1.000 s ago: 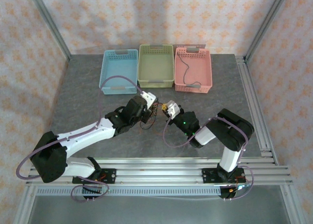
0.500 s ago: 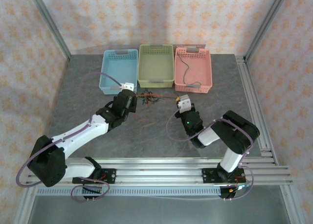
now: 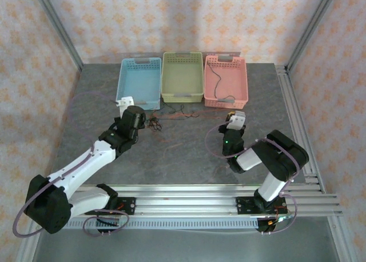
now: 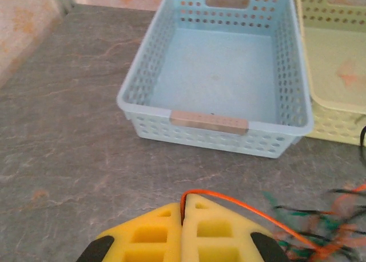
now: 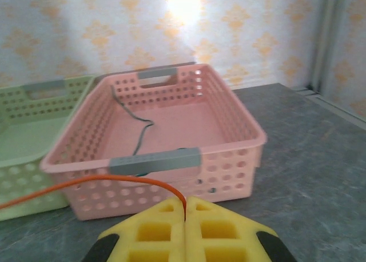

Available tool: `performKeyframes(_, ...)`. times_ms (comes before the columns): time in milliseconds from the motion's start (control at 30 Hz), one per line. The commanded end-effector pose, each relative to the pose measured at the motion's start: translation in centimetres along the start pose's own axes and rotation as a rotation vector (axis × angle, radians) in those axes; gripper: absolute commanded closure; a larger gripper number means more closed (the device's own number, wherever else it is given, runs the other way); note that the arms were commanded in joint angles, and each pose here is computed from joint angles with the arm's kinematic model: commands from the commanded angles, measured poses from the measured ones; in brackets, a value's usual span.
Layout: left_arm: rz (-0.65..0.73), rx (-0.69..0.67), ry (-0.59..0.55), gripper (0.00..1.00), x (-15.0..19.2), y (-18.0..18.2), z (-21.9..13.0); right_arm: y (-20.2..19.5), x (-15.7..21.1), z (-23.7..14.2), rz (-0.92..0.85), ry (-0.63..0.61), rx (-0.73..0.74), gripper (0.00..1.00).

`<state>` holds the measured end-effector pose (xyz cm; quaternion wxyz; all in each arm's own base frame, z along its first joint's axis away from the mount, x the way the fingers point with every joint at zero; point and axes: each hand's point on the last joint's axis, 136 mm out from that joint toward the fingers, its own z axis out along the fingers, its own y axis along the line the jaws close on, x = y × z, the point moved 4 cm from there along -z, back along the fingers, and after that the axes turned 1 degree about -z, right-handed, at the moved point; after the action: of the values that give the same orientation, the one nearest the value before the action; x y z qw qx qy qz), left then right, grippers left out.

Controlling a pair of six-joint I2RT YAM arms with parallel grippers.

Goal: Untangle the cables

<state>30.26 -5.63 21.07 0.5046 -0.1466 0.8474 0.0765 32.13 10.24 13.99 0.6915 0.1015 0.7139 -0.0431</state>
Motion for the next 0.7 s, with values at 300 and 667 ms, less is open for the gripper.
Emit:
performKeyframes(300,-0.129,-0.242,-0.056,1.0,-0.1,6.2,-1.1,-3.5,-0.2,-0.2,0.102,-0.031,0.179,1.0)
performKeyframes(667,-0.422,-0.258,0.057,1.0,3.5,12.8,-0.9,-4.6,-1.0,-0.5,0.108,-0.047,0.196,1.0)
